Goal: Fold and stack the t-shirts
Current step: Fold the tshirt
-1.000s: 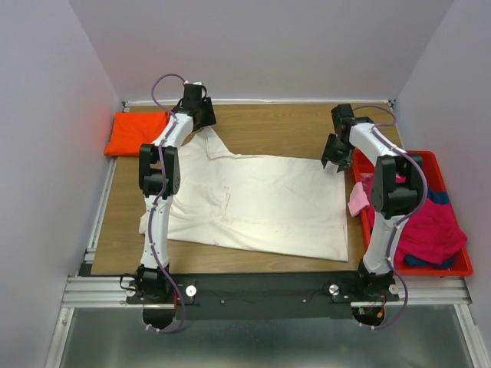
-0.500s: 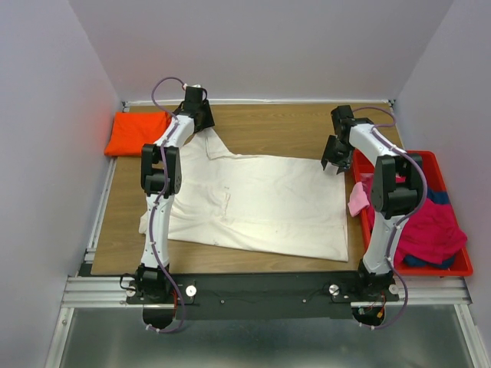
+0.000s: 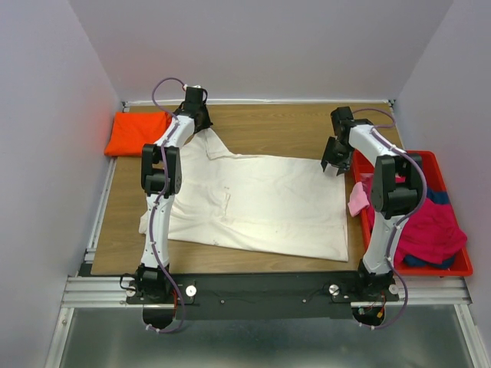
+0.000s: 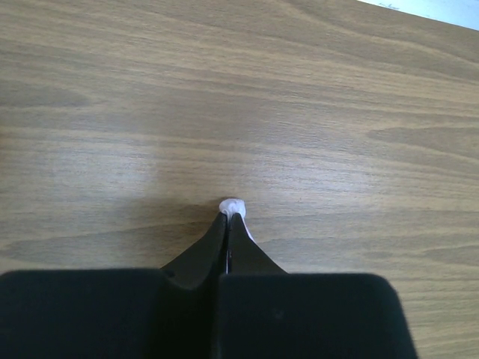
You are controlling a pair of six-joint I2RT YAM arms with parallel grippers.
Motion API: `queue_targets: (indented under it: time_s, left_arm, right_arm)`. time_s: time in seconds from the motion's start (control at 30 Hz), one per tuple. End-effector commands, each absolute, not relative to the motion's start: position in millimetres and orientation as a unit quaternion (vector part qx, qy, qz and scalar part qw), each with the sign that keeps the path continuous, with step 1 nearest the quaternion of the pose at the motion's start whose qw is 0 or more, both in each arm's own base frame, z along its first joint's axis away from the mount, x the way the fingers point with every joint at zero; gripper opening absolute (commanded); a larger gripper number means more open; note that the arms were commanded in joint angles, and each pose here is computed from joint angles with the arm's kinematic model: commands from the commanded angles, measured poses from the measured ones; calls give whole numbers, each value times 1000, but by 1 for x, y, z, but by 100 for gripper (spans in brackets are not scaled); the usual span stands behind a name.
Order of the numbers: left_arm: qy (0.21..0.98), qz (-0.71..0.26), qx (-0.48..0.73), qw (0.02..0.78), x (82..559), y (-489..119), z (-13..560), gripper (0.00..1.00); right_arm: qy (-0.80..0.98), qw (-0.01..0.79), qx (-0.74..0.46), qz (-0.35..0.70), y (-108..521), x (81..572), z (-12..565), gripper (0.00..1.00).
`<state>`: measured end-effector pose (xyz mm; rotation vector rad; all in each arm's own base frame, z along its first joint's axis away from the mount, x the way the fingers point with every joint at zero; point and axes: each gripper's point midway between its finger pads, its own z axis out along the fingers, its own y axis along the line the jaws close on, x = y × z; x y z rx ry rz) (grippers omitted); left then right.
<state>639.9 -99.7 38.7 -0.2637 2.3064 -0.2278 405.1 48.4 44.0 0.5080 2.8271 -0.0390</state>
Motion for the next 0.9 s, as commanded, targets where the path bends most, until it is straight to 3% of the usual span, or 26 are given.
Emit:
queue_targets:
  time_s: [0.0,0.87]
  left_arm:
    - [906,-74,-111,402,642,-86,52,0]
    - [887,-109,-127,429,647,-62,96,0]
  right_arm:
    - [970,153,188,-30,36,410,53,57]
    - [960,188,200,-53,12,477,37,50]
